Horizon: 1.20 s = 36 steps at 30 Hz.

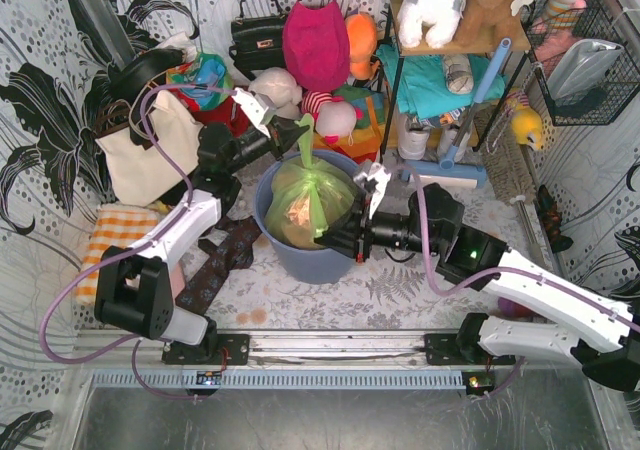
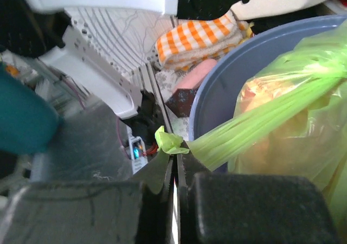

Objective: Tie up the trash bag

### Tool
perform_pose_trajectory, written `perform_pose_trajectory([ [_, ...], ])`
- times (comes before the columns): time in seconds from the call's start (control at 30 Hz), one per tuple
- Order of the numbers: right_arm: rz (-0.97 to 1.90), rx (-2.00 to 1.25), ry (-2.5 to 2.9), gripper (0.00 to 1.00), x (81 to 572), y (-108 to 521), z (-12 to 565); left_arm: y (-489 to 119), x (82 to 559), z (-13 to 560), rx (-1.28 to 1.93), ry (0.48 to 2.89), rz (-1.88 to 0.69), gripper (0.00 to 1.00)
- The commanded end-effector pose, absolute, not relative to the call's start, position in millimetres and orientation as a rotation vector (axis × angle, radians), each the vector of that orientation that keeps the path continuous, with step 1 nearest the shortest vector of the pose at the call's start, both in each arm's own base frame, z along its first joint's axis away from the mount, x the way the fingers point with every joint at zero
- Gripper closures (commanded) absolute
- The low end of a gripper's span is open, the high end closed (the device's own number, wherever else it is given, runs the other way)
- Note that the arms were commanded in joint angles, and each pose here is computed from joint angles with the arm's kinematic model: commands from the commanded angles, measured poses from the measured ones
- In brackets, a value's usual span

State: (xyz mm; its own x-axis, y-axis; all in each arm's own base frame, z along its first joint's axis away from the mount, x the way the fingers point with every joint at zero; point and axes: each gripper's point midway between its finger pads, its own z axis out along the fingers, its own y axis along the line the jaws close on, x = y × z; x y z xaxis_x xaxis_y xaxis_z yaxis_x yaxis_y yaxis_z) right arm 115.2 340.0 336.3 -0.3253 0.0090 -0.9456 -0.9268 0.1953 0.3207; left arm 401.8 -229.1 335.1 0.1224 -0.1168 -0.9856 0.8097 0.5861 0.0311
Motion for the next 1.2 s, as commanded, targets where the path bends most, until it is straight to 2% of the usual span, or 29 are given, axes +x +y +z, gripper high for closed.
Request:
perform_pose_trajectory([
  [0.0, 1.357, -0.647, 1.776, 1.00, 116.7, 330.8, 368.2, -214.1, 406.8, 356.6, 0.649, 1.210, -0.644, 1.00],
  [0.27, 1.420, -0.283, 2.159, 1.00, 116.8, 324.4, 354.2, -211.7, 402.9, 368.6, 0.658, 1.140, -0.610, 1.00],
  [0.67, 1.553, -0.282, 2.285, 1.00, 98.6, 331.9, 381.1, -213.9, 414.9, 429.4, 0.639, 1.024, -0.593, 1.00],
  [0.97, 1.553, -0.197, 2.430, 1.00, 90.6, 324.4, 319.8, -215.2, 422.6, 360.2, 0.626, 1.160, -0.626, 1.00],
  [1.07, 1.565, -0.201, 2.428, 1.00, 89.6, 324.7, 322.3, -214.4, 423.9, 347.7, 0.614, 1.182, -0.627, 1.00],
  [1.17, 1.558, -0.240, 2.410, 1.00, 91.4, 326.5, 335.8, -214.1, 427.8, 358.7, 0.615, 1.168, -0.611, 1.00],
])
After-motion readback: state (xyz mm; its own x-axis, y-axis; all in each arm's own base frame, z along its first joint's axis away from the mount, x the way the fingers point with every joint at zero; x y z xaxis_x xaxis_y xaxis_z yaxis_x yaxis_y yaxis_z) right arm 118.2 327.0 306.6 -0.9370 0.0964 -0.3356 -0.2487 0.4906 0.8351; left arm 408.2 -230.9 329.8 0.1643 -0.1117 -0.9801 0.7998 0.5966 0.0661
